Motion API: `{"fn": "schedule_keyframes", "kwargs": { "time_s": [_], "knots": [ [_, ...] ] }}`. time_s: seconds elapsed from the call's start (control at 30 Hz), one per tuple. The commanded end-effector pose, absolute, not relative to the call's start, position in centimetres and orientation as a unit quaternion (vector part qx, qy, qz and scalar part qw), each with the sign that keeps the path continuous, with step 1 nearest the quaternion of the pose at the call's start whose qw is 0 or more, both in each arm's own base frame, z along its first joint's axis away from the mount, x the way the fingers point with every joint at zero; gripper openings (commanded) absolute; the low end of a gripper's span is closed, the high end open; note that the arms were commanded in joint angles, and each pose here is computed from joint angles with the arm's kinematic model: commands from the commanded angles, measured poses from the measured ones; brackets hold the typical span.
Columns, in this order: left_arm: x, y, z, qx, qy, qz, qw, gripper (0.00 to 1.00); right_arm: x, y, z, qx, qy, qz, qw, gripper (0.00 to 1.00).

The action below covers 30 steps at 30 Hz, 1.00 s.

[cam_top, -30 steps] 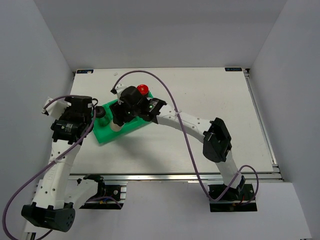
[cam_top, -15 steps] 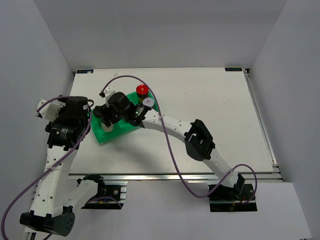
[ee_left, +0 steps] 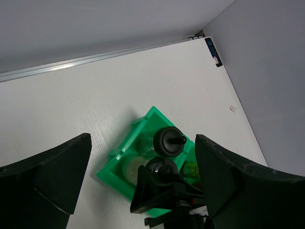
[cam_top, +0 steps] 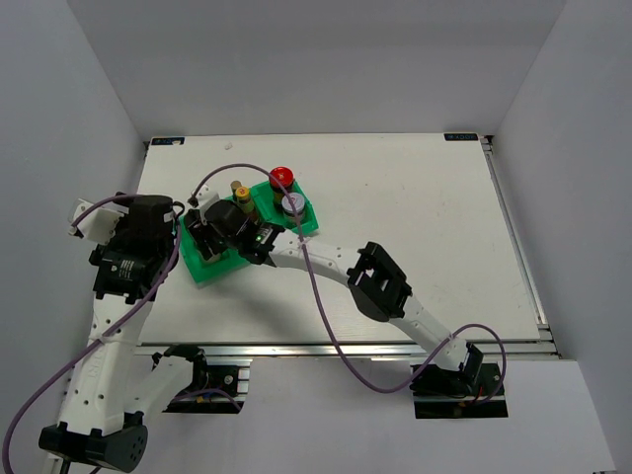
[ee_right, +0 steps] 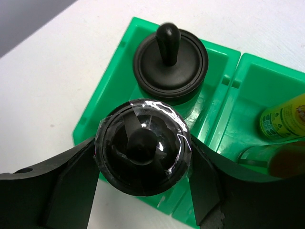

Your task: Organize the condiment bottles

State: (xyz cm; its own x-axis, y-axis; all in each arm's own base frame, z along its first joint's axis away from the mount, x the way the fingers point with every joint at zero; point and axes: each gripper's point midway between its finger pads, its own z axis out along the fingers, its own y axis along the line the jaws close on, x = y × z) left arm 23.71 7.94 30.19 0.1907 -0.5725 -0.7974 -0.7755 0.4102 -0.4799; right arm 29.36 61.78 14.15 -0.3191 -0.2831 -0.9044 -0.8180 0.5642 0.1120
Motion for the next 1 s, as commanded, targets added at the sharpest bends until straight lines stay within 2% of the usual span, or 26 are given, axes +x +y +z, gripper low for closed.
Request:
{"fn": "schedule_keyframes", "kwargs": {
  "time_s": [0.0,0.13,0.23,0.33,0.37,0.43,0.47,0.53,0.8,0.97],
  "knots": [
    [23.5,8.3,30.2,-0.538,0.62,0.095,0.564,0.98,30.9,63.5,17.4,-0.33,0.721,0.307,0.525,0.19],
    [23.6,8.3,30.2,-0.536,0.621,0.097,0.564,0.98,31.5,63.9,17.1,-0.326,0.721,0.298,0.534,0.2],
    [23.6,8.3,30.3,-0.536,0.619,0.095,0.566,0.98,31.5,63.8,16.2,-0.328,0.724,0.288,0.533,0.26],
    [23.6,8.3,30.2,-0.535,0.62,0.095,0.565,0.98,31.2,63.9,15.5,-0.331,0.728,0.287,0.527,0.48],
    [23.6,8.3,30.2,-0.536,0.62,0.094,0.566,0.98,31.0,64.0,15.5,-0.333,0.727,0.289,0.526,0.6],
    [23.6,8.3,30.2,-0.536,0.62,0.095,0.565,0.98,30.6,64.2,16.4,-0.335,0.722,0.296,0.528,0.69],
    [23.6,8.3,30.2,-0.535,0.62,0.095,0.565,0.98,30.4,64.3,16.7,-0.34,0.718,0.301,0.528,0.84],
    [23.6,8.3,30.4,-0.536,0.619,0.092,0.567,0.98,30.0,64.3,18.2,-0.34,0.711,0.311,0.531,0.89],
    [24.0,8.0,30.8,-0.528,0.626,0.084,0.568,0.98,28.7,62.5,23.5,-0.339,0.692,0.333,0.544,0.89],
    [24.4,7.5,31.0,-0.517,0.635,0.075,0.569,0.98,28.0,60.0,23.9,-0.331,0.7,0.325,0.543,0.89]
  ]
}}
